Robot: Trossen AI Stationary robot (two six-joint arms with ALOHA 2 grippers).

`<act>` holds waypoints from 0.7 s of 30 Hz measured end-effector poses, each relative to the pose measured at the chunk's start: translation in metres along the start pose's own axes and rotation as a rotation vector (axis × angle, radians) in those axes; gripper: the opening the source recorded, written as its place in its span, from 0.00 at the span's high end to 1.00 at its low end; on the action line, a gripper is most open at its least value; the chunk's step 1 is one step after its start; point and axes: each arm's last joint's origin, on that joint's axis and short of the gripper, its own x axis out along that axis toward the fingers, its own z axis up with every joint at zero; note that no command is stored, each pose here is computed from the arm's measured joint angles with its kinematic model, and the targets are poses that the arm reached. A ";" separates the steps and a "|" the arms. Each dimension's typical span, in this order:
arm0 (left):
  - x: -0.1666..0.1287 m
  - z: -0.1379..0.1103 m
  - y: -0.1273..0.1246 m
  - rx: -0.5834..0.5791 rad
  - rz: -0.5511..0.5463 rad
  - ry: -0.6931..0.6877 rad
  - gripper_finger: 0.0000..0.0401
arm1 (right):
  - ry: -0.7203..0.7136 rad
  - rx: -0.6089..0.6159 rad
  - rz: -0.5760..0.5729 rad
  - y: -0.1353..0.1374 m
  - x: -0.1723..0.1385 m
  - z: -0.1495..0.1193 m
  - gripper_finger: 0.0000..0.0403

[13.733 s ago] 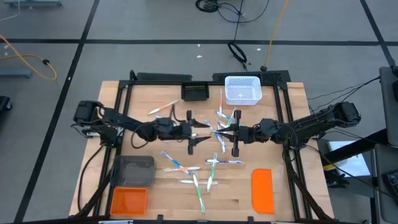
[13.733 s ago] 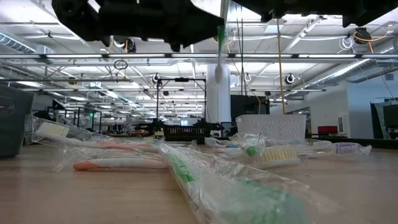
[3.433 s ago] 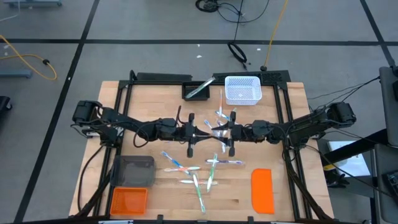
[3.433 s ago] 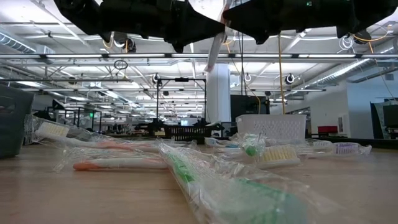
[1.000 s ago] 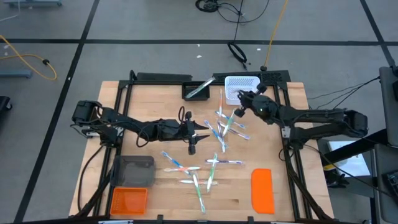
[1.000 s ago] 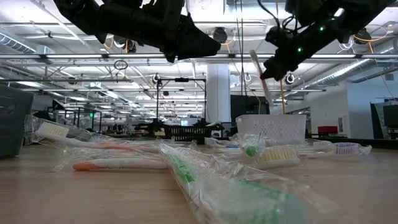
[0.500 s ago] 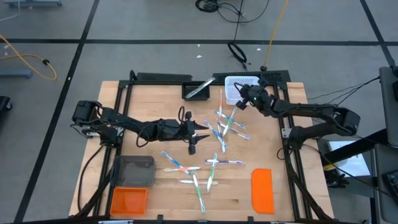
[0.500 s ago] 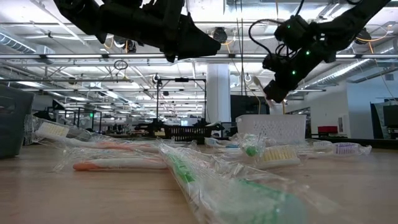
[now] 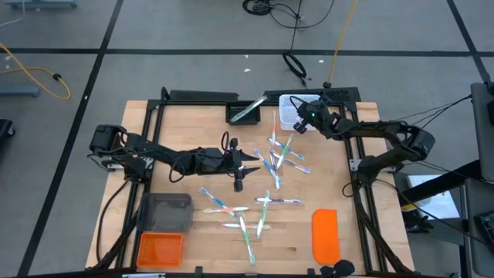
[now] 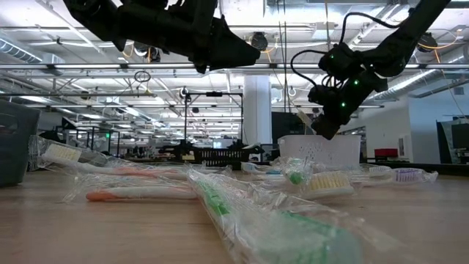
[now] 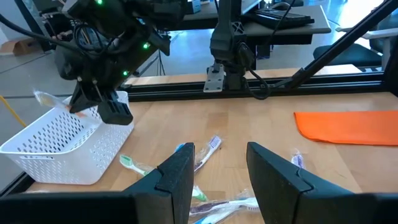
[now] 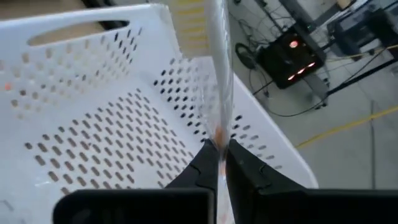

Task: Pick & Place Toothbrushes
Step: Put the orange toothbrush into the white bin

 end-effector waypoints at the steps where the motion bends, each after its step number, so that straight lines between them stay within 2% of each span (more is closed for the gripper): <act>1: 0.000 0.000 0.000 0.000 0.000 0.000 0.63 | 0.007 0.000 -0.004 0.000 0.001 -0.001 0.97; 8: 0.000 0.000 0.000 0.000 0.001 0.000 0.63 | 0.027 0.004 -0.019 -0.004 0.005 -0.004 0.90; 21: 0.000 0.000 0.000 0.000 0.001 0.000 0.63 | 0.028 0.002 -0.020 -0.004 0.005 -0.004 0.83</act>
